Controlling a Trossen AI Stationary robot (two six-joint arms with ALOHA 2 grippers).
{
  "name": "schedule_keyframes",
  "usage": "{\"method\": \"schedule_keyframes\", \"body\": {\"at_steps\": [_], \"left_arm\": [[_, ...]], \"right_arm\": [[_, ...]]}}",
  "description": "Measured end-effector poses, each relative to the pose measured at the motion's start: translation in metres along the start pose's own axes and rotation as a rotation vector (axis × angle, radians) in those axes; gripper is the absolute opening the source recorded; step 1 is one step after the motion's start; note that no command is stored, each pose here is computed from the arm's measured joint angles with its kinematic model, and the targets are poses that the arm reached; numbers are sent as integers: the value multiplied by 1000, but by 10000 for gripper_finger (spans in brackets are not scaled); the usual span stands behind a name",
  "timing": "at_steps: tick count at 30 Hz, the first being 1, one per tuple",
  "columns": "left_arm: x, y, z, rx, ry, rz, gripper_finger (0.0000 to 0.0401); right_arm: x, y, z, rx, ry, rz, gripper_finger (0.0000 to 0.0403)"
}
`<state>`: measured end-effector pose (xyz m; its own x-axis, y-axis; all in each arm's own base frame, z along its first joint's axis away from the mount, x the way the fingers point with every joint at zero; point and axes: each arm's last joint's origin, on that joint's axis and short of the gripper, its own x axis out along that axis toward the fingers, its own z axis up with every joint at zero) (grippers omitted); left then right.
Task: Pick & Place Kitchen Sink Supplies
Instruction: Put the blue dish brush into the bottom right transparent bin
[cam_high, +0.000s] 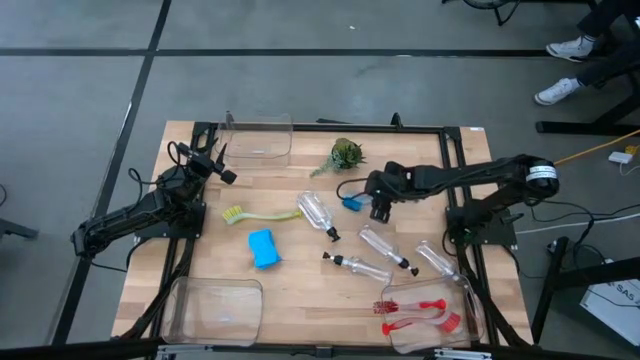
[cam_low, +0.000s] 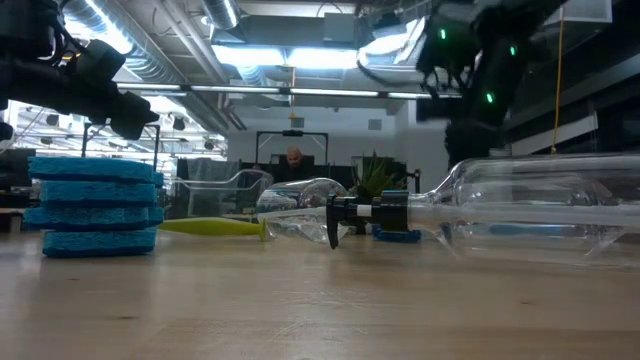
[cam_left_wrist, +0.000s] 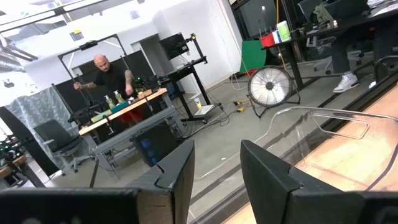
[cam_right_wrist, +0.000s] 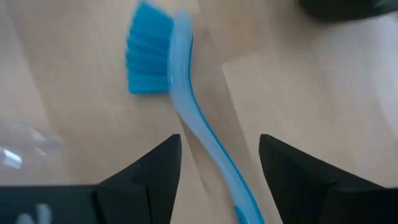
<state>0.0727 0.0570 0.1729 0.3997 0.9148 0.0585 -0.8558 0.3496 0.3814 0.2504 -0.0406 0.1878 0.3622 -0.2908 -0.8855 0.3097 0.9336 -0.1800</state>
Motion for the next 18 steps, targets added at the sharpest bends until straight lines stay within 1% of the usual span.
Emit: {"method": "schedule_keyframes", "body": {"at_steps": [5,7,12,16,18], "left_arm": [[0,0,0,0,-1,0,125],[0,0,0,-1,0,0,125],[0,0,0,0,-1,0,125],[0,0,0,0,0,0,125],[0,0,0,-1,-1,0,125]], "right_arm": [[19,-5,-18,-159,-14,5,213],[25,-9,-23,-199,-21,-5,213],[39,-18,-32,-242,-27,-24,213],[48,-20,-33,-253,-5,41,212],[51,-20,-33,-250,6,64,202]]}}
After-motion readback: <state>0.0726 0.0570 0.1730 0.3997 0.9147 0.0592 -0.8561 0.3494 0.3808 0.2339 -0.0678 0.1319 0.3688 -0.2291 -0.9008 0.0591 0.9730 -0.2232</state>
